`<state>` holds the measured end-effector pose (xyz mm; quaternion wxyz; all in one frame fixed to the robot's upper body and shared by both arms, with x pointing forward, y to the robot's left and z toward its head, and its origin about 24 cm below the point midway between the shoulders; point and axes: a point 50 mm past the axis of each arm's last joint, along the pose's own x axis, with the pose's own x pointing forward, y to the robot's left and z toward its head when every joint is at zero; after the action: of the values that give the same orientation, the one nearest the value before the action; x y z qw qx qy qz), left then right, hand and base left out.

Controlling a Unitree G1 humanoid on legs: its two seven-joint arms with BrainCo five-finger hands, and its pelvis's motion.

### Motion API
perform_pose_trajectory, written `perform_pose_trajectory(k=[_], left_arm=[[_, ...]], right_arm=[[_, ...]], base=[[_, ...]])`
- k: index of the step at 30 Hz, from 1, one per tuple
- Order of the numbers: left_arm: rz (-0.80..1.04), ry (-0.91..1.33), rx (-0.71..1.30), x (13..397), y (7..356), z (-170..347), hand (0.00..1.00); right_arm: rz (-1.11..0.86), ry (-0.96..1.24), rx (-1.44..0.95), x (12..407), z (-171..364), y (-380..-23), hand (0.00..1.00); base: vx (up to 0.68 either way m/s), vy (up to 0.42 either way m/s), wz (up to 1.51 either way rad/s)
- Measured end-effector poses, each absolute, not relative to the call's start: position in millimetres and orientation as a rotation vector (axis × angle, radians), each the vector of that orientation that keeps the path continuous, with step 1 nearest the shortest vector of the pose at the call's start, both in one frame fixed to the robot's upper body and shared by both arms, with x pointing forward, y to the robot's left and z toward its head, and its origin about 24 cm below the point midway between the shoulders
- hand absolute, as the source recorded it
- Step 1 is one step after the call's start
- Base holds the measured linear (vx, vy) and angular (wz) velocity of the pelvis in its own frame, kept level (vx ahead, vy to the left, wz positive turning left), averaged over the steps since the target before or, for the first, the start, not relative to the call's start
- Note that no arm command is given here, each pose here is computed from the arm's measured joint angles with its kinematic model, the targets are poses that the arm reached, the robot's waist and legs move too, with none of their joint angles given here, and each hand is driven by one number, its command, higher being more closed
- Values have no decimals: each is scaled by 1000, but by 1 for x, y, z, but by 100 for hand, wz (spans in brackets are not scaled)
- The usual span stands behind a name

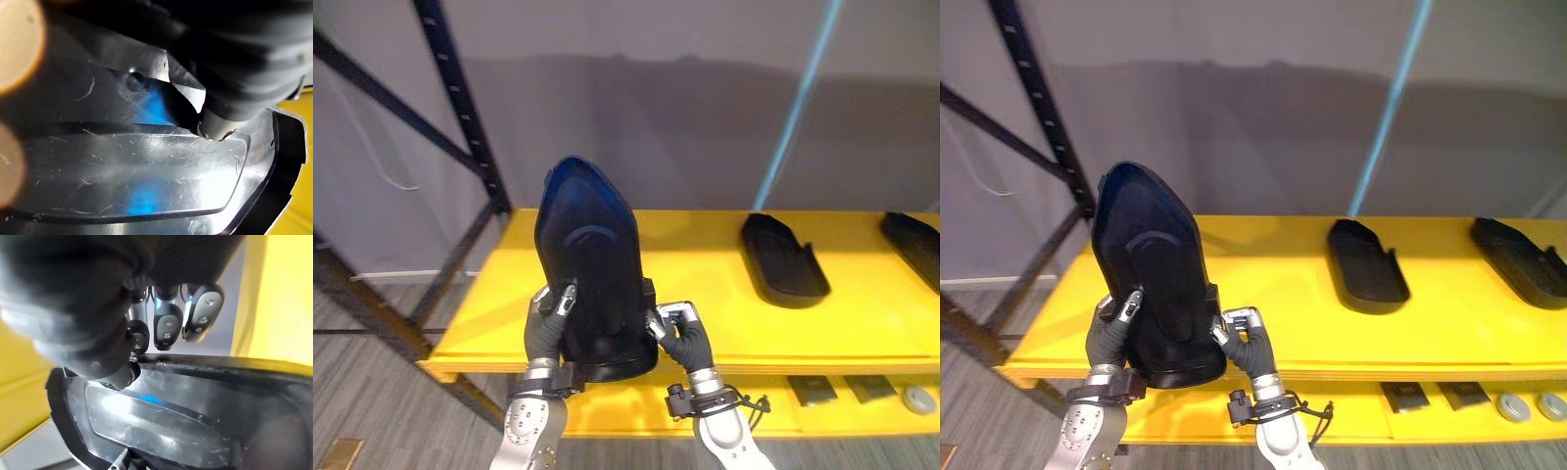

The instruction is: Walk over and take plastic housings, then place them on the shelf

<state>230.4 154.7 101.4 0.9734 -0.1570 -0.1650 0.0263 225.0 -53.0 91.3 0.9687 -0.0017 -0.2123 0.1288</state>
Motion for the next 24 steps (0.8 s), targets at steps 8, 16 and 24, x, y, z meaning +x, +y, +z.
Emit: perform_pose_trajectory(k=[8,16,24], left_arm=[[66,-478,-239,242,177,129,100],[242,-516,-95,237,219,134,100],[473,-342,-77,237,269,101,100]], right_arm=[[354,-518,-48,237,113,-43,0],[231,-702,51,234,166,-102,0],[-339,-758,83,202,169,-230,0]], base=[[-134,25,-25],[-3,-126,2],[30,8,2]])
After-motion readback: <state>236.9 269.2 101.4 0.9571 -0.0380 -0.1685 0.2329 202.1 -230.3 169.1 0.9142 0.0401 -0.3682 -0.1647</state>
